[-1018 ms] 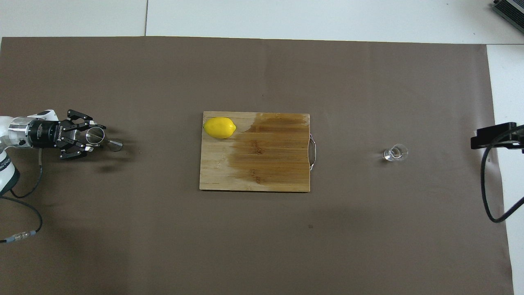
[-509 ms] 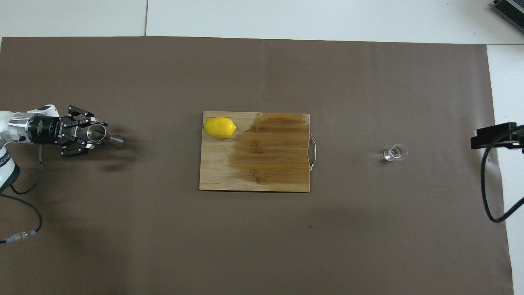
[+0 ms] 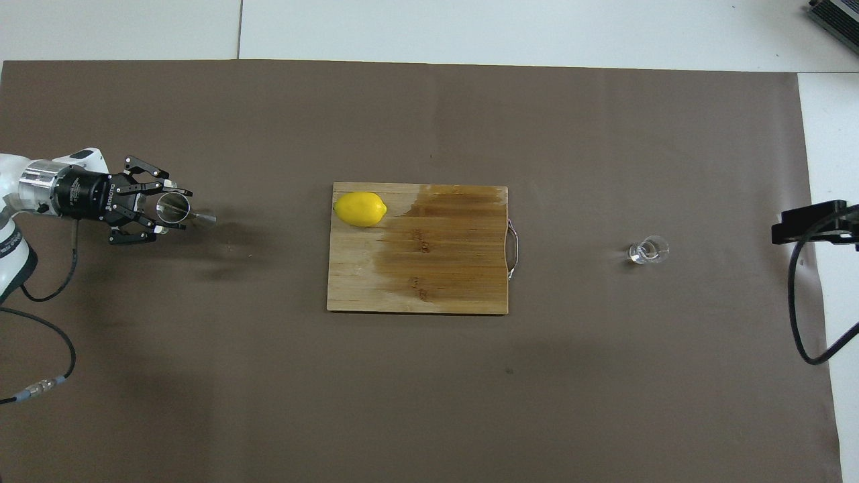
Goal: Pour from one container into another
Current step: 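Lift the metal cup with the left gripper over the cutting board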
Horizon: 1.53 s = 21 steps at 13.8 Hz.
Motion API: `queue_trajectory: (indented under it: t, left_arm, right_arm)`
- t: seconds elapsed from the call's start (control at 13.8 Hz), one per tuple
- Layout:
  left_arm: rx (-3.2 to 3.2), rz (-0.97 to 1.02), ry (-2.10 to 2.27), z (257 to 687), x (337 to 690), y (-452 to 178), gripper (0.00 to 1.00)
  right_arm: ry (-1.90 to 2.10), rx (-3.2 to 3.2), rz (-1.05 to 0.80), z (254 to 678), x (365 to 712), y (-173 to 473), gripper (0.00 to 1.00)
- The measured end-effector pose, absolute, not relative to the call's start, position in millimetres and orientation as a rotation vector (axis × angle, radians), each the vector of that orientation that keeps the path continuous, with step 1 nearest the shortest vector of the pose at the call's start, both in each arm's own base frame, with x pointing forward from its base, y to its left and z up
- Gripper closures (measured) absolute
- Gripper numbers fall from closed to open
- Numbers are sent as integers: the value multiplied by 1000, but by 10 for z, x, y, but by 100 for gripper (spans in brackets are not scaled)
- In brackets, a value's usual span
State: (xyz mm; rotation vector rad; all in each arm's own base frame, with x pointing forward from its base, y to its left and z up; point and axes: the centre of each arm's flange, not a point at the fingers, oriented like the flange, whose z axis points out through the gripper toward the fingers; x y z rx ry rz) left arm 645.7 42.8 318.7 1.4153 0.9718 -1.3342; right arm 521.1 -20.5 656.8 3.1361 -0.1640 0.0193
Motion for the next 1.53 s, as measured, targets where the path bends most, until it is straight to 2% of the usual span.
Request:
queue_trajectory:
  t: [0.36,0.87,1.53]
  left_arm:
    - [1421,-1326,959,3470,6589,-641,49]
    - [1447,-1325,968,3608,6348,-2177,49]
    - [1443,-1383,931,3632,5997,-3215,49]
  right_arm:
    - [-164,3136,19,6568,5211,-205,0]
    - [-164,3136,19,6568,5211,-205,0]
    - [-164,3136,19,6568,5211,-205,0]
